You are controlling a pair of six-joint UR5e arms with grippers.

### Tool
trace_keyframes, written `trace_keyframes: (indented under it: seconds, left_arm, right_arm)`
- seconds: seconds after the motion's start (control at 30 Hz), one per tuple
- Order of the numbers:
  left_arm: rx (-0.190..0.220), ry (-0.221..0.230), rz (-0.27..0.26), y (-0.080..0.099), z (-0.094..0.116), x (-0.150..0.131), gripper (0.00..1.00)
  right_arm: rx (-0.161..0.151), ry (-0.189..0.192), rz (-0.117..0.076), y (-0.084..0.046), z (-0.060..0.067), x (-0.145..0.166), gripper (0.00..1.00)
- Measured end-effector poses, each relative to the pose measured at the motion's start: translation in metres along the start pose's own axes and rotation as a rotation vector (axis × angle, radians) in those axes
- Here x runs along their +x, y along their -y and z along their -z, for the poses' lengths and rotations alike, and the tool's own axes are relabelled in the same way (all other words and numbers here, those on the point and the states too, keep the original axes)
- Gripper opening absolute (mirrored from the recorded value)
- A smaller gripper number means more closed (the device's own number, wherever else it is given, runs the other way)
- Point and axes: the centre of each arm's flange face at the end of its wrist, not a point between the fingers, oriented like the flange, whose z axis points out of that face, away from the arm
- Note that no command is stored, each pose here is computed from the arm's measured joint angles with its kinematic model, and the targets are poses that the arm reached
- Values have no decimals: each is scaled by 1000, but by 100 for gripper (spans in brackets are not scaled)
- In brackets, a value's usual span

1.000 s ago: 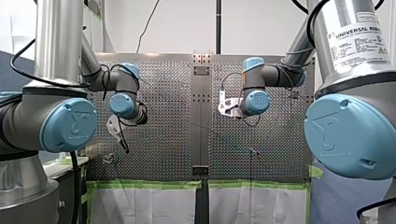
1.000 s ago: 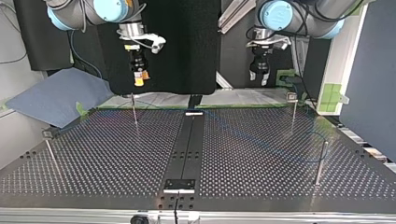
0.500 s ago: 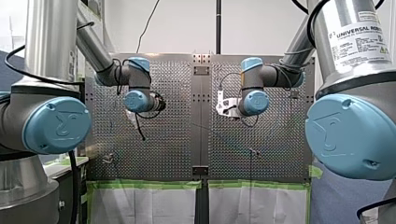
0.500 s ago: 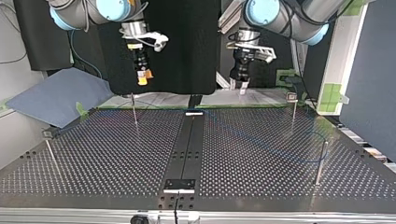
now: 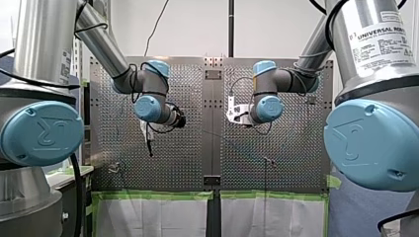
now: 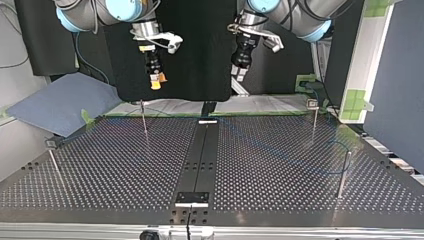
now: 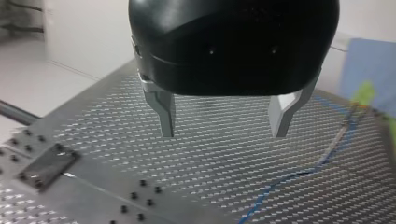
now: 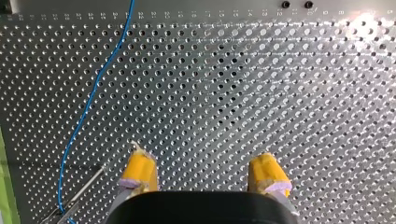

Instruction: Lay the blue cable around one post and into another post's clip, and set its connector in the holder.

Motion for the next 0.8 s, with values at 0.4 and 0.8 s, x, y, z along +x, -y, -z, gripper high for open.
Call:
trace_keyframes:
  seconds: [0.4, 0.8]
  left_arm:
    - [-59, -32, -108, 11, 25, 12, 100]
    - [-212, 25, -119, -26, 4, -6, 100]
  right_arm:
    - [23, 13, 9, 12, 6, -2, 100]
    - [46, 29, 19, 25, 13, -5, 100]
